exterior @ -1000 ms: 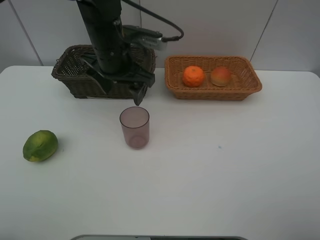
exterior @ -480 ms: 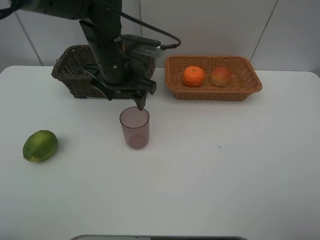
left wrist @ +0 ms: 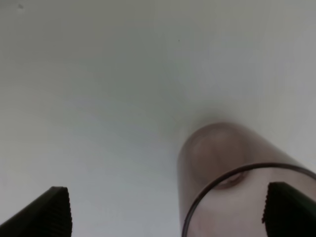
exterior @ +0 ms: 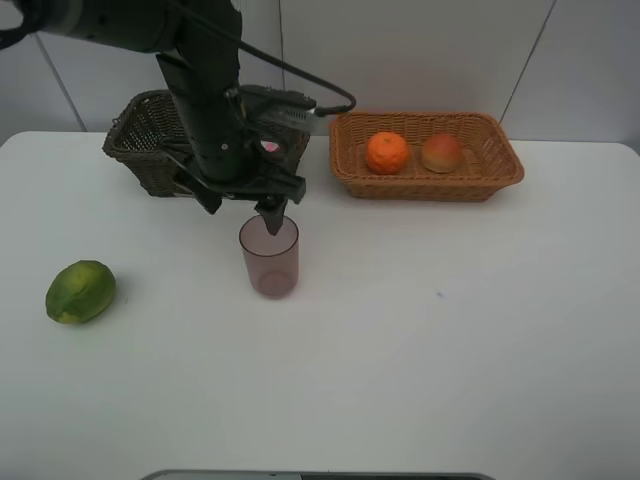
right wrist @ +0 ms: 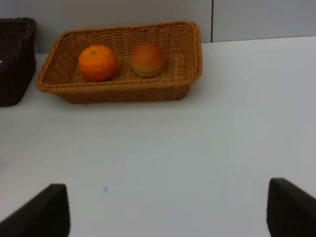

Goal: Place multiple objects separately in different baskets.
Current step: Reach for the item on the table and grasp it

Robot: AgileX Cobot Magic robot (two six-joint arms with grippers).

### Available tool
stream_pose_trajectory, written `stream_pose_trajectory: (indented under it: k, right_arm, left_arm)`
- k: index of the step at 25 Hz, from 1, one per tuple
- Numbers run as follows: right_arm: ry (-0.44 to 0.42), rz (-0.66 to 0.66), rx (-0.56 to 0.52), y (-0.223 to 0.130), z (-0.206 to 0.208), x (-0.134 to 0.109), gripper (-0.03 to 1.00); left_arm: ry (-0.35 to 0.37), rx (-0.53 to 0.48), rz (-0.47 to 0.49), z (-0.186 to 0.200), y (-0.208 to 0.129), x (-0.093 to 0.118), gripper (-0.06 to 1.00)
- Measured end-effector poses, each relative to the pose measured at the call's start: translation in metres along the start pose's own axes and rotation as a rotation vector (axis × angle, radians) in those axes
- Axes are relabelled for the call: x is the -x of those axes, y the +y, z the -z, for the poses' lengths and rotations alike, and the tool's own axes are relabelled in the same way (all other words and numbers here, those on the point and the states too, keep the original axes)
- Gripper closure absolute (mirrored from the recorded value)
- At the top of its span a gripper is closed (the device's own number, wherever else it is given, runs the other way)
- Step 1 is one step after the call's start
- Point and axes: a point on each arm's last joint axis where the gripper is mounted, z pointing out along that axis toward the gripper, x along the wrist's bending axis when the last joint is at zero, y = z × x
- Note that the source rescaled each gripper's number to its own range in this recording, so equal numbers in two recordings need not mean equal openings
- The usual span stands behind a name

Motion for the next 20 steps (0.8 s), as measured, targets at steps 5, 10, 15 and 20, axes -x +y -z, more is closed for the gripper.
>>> stream_pose_trajectory:
  k: [5, 10, 15, 20]
  right_arm:
    - [0.000, 0.000, 0.000, 0.000, 0.000, 0.000, 0.24]
    - [0.000, 0.000, 0.000, 0.000, 0.000, 0.000, 0.24]
    - [0.000, 0.000, 0.000, 0.000, 0.000, 0.000, 0.24]
    - [0.000, 0.000, 0.000, 0.000, 0.000, 0.000, 0.24]
  left_arm:
    - [-0.007, 0.024, -0.002, -0.011, -0.004, 0.000, -0.05]
    - [-0.020, 0.033, 0.004, -0.024, -0.001, 0.002, -0.05]
    - [-0.023, 0.020, 0.007, -0.037, -0.003, 0.003, -0.05]
    - [-0.028, 0.036, 0.007, -0.046, -0.007, 0.003, -0.05]
